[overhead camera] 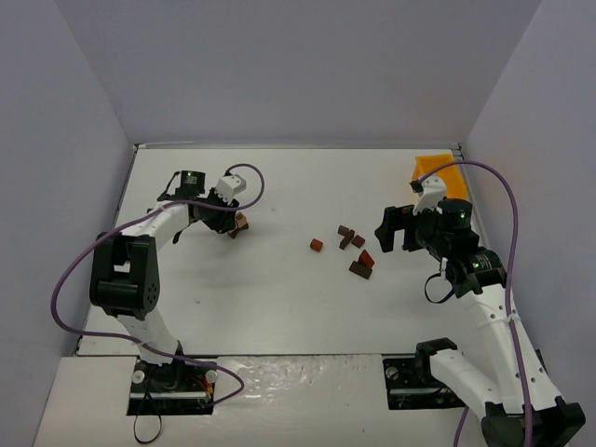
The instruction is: Build the wood block tower
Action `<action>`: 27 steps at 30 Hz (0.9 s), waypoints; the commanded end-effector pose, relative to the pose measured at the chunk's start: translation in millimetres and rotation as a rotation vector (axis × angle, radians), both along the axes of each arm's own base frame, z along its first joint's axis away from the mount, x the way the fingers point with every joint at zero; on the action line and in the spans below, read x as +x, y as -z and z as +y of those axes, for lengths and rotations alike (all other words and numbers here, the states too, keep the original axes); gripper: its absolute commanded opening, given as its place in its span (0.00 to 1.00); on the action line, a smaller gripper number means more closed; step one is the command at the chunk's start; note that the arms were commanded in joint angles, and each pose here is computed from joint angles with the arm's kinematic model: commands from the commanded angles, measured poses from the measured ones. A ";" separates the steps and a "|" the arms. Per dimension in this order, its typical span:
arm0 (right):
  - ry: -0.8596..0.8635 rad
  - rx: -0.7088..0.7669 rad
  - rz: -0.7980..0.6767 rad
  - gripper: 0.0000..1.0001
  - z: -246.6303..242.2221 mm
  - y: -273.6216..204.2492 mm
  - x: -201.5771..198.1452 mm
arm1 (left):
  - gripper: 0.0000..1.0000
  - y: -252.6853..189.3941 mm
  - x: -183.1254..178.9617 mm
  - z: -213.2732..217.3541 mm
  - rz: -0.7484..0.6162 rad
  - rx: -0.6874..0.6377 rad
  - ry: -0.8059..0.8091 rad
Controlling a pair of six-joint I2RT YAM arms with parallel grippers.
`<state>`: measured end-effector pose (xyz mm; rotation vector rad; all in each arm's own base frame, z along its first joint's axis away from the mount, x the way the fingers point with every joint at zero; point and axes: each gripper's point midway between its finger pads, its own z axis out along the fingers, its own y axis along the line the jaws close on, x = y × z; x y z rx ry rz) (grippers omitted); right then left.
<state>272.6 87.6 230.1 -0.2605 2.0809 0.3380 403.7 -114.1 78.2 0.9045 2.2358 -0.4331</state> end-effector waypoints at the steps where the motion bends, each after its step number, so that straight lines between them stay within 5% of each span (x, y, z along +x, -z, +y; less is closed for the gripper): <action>1: -0.014 0.012 -0.082 1.00 4.2 -23.8 6.4 | 0.01 -30.9 19.9 -8.2 -0.091 -0.051 0.019; 27: -0.015 0.011 -0.079 1.00 4.2 -22.5 6.6 | 0.02 -26.2 22.6 -9.7 -0.076 -0.038 0.007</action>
